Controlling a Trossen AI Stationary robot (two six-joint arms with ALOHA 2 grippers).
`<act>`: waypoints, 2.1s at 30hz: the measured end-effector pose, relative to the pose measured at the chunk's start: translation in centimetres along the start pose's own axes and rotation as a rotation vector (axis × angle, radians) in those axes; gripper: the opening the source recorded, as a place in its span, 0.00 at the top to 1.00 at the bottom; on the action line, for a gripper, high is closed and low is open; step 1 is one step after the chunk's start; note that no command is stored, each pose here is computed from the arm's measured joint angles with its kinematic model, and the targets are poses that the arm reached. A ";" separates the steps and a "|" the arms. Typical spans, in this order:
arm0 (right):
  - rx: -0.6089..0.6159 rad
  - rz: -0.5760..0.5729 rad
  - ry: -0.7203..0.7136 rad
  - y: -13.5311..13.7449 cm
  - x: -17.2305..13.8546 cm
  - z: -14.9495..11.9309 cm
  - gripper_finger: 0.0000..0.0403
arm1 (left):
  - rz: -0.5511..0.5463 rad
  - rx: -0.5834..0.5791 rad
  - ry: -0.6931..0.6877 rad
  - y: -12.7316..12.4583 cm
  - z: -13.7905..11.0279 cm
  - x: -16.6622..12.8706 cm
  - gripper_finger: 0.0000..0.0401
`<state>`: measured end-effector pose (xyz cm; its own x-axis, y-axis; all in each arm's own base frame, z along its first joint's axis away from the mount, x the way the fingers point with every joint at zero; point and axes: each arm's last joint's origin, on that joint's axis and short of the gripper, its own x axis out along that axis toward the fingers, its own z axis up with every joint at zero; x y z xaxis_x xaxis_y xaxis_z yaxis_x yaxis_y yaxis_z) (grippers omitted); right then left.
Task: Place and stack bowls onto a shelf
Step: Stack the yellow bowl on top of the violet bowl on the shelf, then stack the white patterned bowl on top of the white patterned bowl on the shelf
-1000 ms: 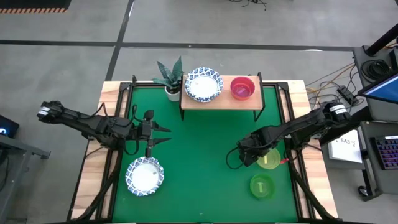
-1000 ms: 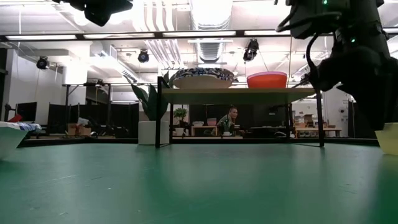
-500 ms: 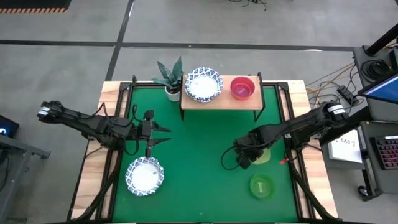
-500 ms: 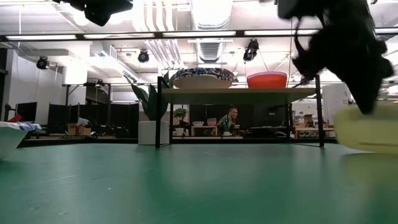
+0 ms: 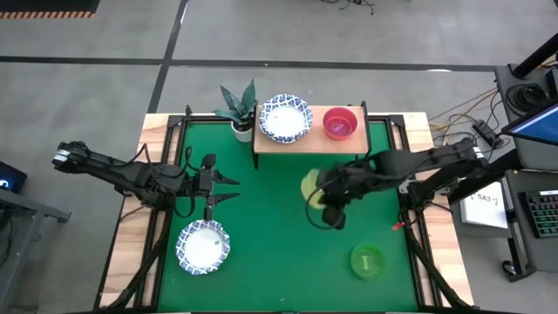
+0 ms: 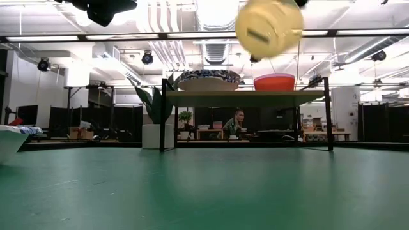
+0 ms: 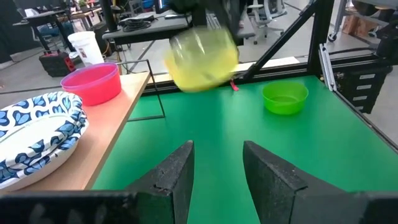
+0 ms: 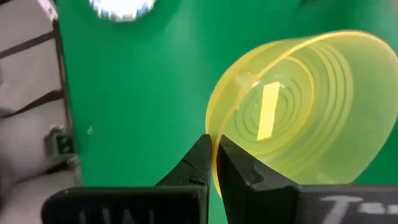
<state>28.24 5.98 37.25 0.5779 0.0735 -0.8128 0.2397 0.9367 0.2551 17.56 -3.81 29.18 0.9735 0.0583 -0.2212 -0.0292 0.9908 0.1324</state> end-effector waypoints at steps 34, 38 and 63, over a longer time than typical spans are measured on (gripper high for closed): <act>-0.332 -0.536 0.335 -15.1 -3.2 4.5 0.98 | 0.001 0.006 -0.006 0.0 0.1 0.0 0.70; -0.320 -0.543 0.357 -16.0 -2.8 4.7 0.98 | 0.000 0.013 -0.006 0.0 0.1 0.0 0.70; -0.193 -0.569 0.345 -17.7 -2.6 5.0 0.72 | 0.001 0.013 -0.006 0.0 0.1 0.0 0.70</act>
<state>26.37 -12.47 37.43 0.1142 -0.3730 -0.9208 0.2701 0.9036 -0.3325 17.58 -3.82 29.23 0.9748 0.0581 -0.2155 -0.0269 0.9891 0.1449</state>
